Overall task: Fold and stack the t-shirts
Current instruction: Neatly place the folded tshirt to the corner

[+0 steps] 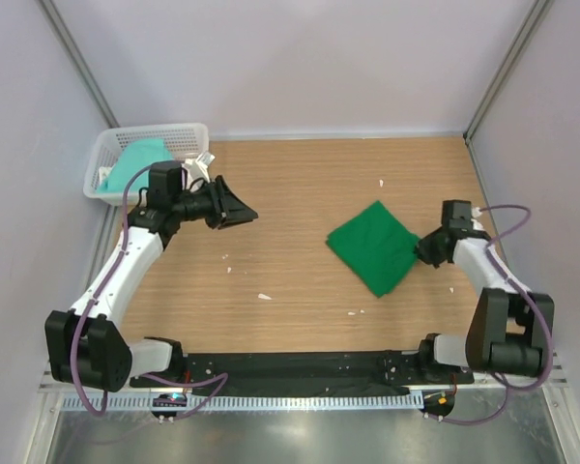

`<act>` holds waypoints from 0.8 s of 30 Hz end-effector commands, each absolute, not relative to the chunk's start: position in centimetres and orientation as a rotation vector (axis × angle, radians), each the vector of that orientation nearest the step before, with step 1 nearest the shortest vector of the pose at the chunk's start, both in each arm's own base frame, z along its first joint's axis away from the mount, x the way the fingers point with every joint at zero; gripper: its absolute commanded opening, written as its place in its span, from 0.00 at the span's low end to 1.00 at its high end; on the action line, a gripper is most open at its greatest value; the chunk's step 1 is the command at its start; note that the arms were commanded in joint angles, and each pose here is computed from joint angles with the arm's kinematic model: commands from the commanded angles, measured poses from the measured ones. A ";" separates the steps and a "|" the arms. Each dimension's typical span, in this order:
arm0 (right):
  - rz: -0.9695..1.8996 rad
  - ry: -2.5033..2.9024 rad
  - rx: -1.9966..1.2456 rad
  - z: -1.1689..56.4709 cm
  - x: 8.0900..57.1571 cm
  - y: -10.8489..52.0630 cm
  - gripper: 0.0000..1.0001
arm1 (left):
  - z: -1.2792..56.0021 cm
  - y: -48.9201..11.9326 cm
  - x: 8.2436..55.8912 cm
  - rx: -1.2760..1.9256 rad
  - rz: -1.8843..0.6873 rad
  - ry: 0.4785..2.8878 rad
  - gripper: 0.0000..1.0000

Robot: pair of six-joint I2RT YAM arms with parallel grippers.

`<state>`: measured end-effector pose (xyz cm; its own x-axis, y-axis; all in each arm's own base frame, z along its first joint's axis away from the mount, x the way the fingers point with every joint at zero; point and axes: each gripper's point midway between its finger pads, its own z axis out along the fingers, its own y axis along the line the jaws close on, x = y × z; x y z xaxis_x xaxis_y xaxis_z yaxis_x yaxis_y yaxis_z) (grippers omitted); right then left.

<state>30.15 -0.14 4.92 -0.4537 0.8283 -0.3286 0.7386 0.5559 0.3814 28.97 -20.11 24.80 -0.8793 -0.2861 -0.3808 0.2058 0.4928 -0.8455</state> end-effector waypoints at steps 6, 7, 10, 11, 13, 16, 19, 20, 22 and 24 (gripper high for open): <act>-0.061 2.214 1.673 6.1 17.9 -9.3 0.02 | 27.4 -22.8 28.2 0.066 -1.511 2.176 0.33; -0.068 2.177 1.703 6.3 17.4 -9.9 0.02 | 27.5 -23.1 28.0 0.079 -1.520 2.176 0.33; -0.122 2.102 1.805 6.5 15.4 -12.2 0.02 | 27.8 -23.8 27.5 0.110 -1.536 2.174 0.33; -0.130 2.069 1.827 6.7 15.1 -12.7 0.02 | 27.7 -24.0 27.3 0.119 -1.542 2.177 0.33; -0.136 1.966 1.927 6.8 14.1 -13.9 0.02 | 27.8 -24.4 27.0 0.138 -1.555 2.176 0.33; -0.148 1.863 2.005 6.7 12.9 -15.6 0.02 | 28.2 -24.8 26.7 0.159 -1.565 2.169 0.33; -0.187 1.808 2.048 6.6 11.9 -16.5 0.02 | 28.8 -25.6 25.8 0.211 -1.584 2.161 0.33; -0.179 1.796 2.041 6.6 12.1 -16.8 0.02 | 29.0 -25.7 25.7 0.221 -1.587 2.158 0.33; -0.180 1.774 2.066 6.5 11.9 -17.2 0.02 | 29.1 -25.9 25.3 0.238 -1.592 2.156 0.33; -0.215 1.730 2.105 6.6 11.2 -17.6 0.02 | 29.0 -25.9 25.0 0.246 -1.592 2.160 0.33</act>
